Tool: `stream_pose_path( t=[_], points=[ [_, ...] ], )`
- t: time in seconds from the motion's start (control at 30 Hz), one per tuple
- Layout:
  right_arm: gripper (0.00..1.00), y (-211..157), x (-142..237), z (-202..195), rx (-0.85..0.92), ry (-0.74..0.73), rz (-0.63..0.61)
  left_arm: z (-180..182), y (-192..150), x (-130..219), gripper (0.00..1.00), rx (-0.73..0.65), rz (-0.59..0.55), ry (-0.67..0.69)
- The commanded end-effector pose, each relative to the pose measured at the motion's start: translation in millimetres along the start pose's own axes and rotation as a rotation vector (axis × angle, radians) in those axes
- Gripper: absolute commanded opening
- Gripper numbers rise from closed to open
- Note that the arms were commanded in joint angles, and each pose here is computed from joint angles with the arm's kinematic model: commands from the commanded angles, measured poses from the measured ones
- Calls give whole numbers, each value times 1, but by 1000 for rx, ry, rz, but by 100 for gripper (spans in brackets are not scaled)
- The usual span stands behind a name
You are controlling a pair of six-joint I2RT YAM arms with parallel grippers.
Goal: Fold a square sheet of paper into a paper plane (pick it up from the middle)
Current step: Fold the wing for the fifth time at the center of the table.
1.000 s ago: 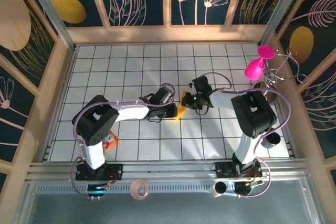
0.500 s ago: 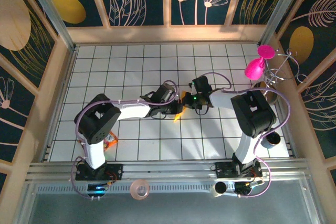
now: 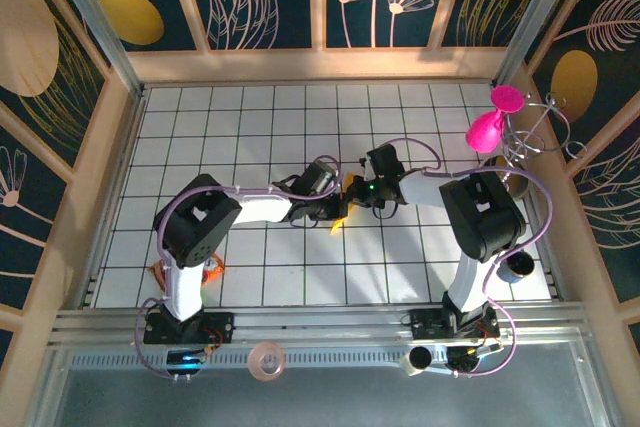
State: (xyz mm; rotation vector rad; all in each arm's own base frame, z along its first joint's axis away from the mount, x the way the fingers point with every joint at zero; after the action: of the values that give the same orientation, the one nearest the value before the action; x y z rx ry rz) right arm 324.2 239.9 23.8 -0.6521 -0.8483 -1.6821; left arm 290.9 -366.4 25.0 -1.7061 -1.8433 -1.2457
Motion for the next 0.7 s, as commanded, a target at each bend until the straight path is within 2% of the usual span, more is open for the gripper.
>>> stream_pose_path(
  t=[0.0, 0.27, 0.67],
  points=[
    [3, -30, -16, -35, -44, -111, 107, 9, -11, -7, 0, 11, 43, 18],
    [2, -35, -21, -50, -72, -159, 123, 22, -57, 2, 0, 18, 145, 43],
    [1, -43, -28, -66, -121, -204, 140, 26, -96, 22, 0, -18, 224, 111]
  ],
)
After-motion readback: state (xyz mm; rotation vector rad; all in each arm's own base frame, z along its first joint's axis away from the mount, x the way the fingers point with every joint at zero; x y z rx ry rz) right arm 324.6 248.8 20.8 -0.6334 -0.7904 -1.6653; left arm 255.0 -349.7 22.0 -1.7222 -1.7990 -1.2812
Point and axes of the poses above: each hand's point on the last joint's axis, 136 mm out from that joint toward the fingers, its own x axis back along the fingers, its own z axis along the line the jaws close on, y = z × x, the point moved 1 cm from there along x, back along the fingers, and after that the axes turned 4 degrees about -x, right-handed, at the moved point
